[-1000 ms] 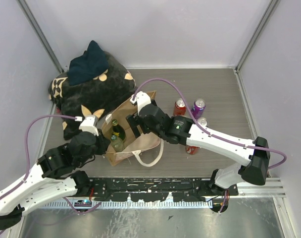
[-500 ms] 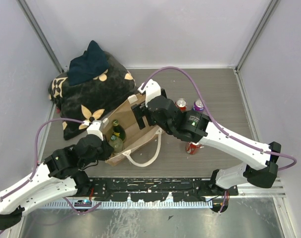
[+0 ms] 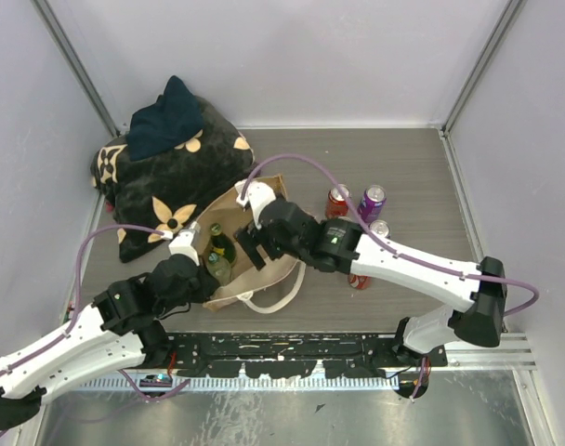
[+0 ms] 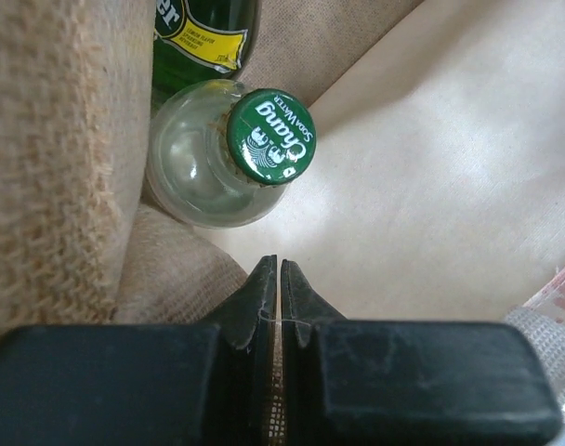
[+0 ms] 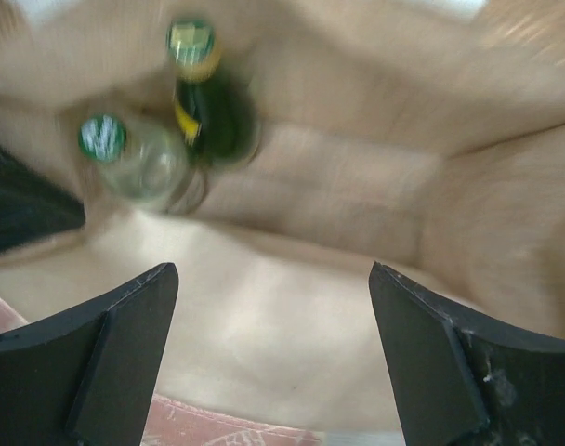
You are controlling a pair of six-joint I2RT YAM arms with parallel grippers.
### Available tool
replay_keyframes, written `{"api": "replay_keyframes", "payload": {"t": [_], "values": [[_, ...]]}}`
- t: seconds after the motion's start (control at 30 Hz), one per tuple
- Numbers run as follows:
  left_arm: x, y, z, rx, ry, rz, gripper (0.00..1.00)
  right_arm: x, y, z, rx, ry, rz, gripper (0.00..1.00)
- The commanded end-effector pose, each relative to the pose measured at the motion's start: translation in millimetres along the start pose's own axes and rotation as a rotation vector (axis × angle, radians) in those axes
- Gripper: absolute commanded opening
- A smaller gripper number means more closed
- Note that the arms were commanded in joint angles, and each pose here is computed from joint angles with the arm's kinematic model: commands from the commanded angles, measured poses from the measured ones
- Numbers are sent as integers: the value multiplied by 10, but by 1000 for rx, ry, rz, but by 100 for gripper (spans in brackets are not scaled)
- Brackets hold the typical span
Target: Take the beverage out of the canvas bag
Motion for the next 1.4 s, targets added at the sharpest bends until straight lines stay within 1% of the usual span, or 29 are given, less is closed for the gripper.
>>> {"api": "replay_keyframes", "payload": {"t": [0.0, 0.17, 0.33, 0.43, 0.77, 0.9, 1.07, 1.23, 1.37], "values": [[-226, 162, 163, 84, 13, 68, 11, -403, 187, 270, 180, -17, 55, 90], [-307, 224, 227, 114, 23, 87, 11, -845, 292, 327, 210, 6, 150, 90], [-367, 246, 273, 124, -3, 92, 11, -1018, 403, 301, 165, 3, 206, 90], [-405, 248, 303, 126, -22, 93, 10, -883, 432, 268, 125, 7, 162, 90], [-462, 214, 397, 138, -59, 81, 10, -158, 506, 176, -1, 66, -86, 90], [-469, 218, 400, 141, -56, 85, 10, 84, 579, 199, -10, 74, -160, 88], [-471, 218, 399, 141, -53, 88, 10, 254, 757, 311, 25, 58, -193, 84], [-462, 212, 398, 135, -57, 79, 10, 257, 964, 379, 42, 48, -190, 83], [-464, 215, 397, 138, -54, 82, 10, 262, 1084, 355, 34, 62, -206, 79]]}}
Point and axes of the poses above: each gripper's point midway between its finger pads, its own y axis out along the fingers, its own z axis along the line the jaws close on, x = y × z, the point moved 5 cm from there along -y, back along the fingers, and after that the axes turned 2 degrees about -y, right-handed, at the moved point
